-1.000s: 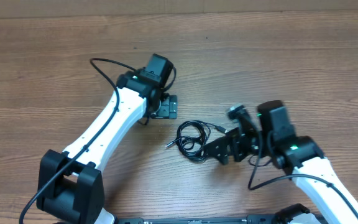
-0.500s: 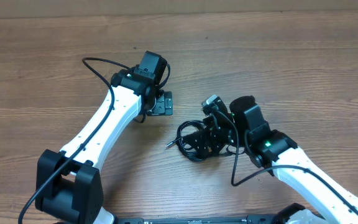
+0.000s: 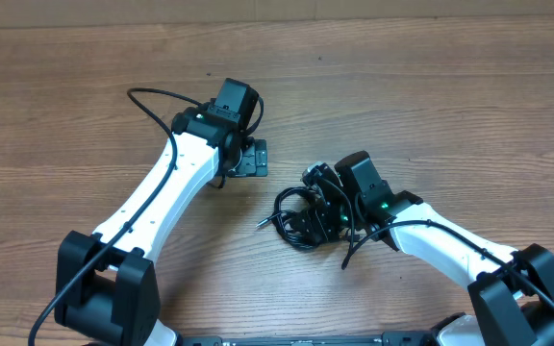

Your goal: Untangle cables

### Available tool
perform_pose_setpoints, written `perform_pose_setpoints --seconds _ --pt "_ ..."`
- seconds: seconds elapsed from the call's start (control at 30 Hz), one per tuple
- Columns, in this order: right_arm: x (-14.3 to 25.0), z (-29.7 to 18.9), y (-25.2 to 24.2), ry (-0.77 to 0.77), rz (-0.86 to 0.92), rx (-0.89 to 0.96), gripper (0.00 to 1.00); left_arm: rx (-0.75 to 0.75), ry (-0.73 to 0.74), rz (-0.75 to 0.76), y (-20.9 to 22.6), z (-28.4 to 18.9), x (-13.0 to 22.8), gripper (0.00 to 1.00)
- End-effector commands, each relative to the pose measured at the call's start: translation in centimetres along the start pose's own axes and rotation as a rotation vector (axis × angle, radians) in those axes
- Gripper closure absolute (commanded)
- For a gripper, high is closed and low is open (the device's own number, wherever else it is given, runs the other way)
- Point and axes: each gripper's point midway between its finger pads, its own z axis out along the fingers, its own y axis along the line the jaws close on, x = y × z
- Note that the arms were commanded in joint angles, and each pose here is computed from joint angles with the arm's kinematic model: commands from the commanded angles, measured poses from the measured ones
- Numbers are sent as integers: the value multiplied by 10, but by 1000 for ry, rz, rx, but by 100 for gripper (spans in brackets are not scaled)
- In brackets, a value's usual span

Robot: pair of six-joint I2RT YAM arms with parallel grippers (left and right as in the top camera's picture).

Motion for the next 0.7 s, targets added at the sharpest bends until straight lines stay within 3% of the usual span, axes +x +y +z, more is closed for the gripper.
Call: perform_pose_setpoints --seconds 0.0,0.3,0.6,0.67 --pt "-12 -2 6 -27 -30 -20 41 -7 -17 9 2 -2 -6 0" --pt "-9 3 20 -16 -136 -56 53 -7 -16 9 2 -2 -6 0" --pt "-6 6 14 1 -172 9 53 -8 -15 13 2 -2 -6 0" --pt "-7 6 12 -2 -173 23 47 -8 -15 20 2 -2 -6 1"
